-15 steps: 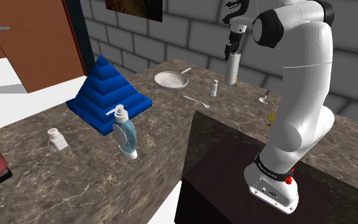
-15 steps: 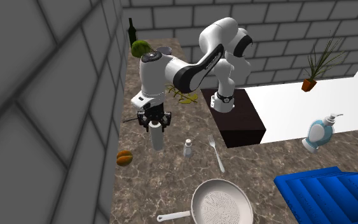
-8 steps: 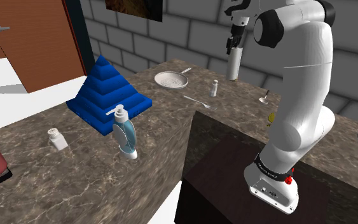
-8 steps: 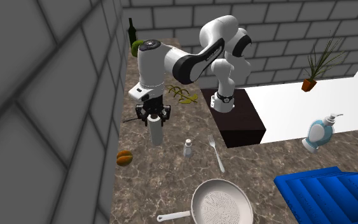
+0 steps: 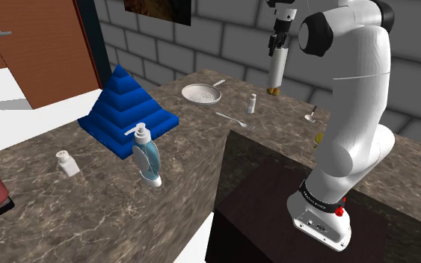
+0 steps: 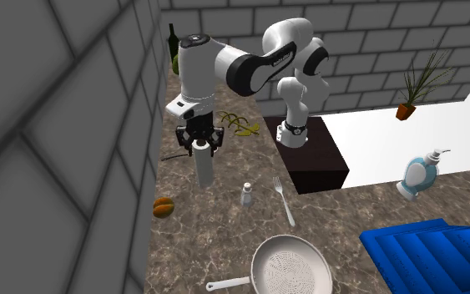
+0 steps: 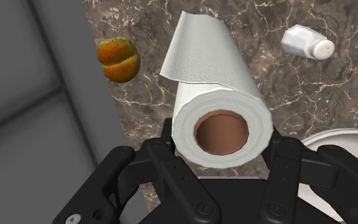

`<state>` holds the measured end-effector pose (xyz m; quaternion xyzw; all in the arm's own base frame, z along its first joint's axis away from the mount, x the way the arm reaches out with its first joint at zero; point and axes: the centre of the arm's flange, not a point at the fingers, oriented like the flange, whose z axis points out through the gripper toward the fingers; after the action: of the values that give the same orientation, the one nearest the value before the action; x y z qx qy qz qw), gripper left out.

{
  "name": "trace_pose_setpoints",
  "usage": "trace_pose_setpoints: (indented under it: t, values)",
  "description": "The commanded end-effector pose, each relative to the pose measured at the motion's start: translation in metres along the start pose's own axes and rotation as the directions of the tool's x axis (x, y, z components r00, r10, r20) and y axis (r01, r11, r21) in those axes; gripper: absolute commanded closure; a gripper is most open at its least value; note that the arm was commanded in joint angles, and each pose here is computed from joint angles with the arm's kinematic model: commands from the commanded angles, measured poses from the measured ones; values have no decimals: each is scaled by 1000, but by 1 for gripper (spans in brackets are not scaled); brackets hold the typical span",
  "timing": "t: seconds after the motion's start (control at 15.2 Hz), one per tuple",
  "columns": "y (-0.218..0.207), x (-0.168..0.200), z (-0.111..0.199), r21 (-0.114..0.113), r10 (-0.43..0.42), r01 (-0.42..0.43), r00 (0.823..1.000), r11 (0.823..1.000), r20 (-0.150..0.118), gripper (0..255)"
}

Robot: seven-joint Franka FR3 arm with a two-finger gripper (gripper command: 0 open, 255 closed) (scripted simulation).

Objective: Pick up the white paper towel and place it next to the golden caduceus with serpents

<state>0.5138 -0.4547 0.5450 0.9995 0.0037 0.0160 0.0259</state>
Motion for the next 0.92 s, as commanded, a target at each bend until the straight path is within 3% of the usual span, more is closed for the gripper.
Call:
trace_pose_setpoints:
  t: [0.0, 0.33, 0.86]
  values:
    - [0, 1, -11, 0, 0, 0, 1000, 1000, 0, 255]
    - [2, 2, -36, 0, 0, 0, 1000, 1000, 0, 255]
    - [2, -101, -58, 0, 0, 0, 1000, 1000, 0, 255]
